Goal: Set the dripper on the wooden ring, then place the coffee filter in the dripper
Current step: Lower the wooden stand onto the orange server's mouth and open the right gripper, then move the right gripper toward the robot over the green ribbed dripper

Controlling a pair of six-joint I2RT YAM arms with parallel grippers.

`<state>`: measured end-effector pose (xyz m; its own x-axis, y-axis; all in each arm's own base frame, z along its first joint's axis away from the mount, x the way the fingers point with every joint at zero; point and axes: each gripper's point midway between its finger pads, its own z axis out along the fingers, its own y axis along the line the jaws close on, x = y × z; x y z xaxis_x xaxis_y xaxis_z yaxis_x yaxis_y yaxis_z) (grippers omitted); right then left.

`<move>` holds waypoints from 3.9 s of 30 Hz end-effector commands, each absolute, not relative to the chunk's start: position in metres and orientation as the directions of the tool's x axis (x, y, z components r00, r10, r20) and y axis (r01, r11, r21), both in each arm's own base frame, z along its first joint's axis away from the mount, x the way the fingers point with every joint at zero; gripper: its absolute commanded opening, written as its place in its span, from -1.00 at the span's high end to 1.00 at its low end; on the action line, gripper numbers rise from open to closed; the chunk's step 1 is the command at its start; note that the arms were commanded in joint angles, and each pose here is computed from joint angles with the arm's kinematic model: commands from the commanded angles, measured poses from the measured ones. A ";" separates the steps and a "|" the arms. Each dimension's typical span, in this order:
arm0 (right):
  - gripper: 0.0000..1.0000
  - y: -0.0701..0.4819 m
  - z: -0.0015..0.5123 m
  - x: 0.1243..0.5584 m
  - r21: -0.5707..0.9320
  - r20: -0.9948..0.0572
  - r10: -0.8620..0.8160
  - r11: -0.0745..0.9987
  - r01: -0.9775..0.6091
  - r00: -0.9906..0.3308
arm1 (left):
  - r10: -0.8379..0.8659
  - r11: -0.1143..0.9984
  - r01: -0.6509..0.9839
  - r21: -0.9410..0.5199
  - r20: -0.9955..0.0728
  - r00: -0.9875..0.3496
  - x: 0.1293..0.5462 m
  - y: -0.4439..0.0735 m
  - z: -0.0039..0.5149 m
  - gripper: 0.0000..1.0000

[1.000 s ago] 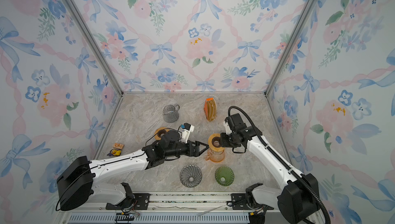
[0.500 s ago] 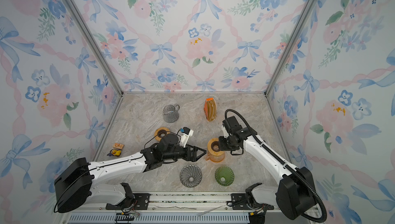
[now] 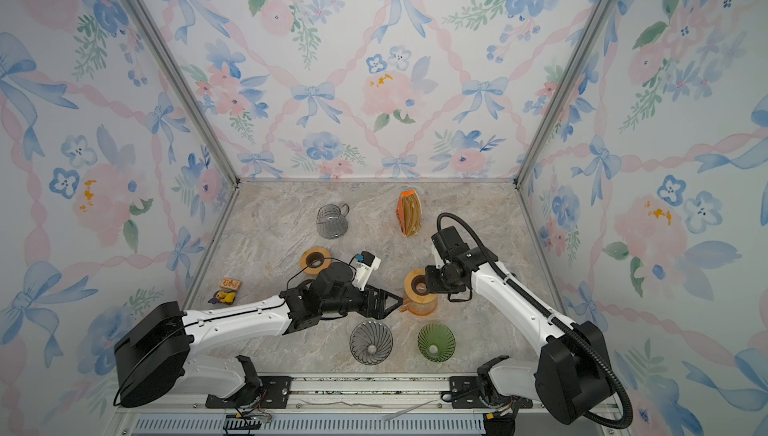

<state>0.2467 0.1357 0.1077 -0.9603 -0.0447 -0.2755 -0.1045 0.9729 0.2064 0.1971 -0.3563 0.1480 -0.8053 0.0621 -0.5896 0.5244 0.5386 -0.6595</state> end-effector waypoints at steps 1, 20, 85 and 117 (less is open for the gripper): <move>0.25 0.135 0.101 0.244 0.196 -0.264 -0.039 0.976 -0.093 -0.964 | 0.079 0.524 0.553 -0.647 -0.610 -0.788 0.197 -0.362 0.156 -0.96; 0.09 0.132 0.103 0.242 0.194 -0.270 -0.022 0.978 -0.077 -0.963 | 0.066 0.516 0.572 -0.637 -0.636 -0.769 0.205 -0.369 0.171 -0.96; -0.33 0.100 0.156 0.172 0.269 -0.390 0.104 0.963 -0.005 -0.915 | 0.094 0.527 0.613 -0.589 -0.676 -0.731 0.189 -0.363 0.172 -0.96; -0.30 0.089 0.105 0.115 0.179 -0.229 0.158 0.977 0.117 -0.961 | 0.077 0.484 0.649 -0.587 -0.711 -0.699 0.180 -0.356 0.191 -0.96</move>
<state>0.1216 0.0978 0.1162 -0.9571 0.1353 -0.2561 0.0754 0.9701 0.2308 0.1833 -0.3571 0.1842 -0.7269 0.0768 -0.6824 0.6182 0.5060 -0.6015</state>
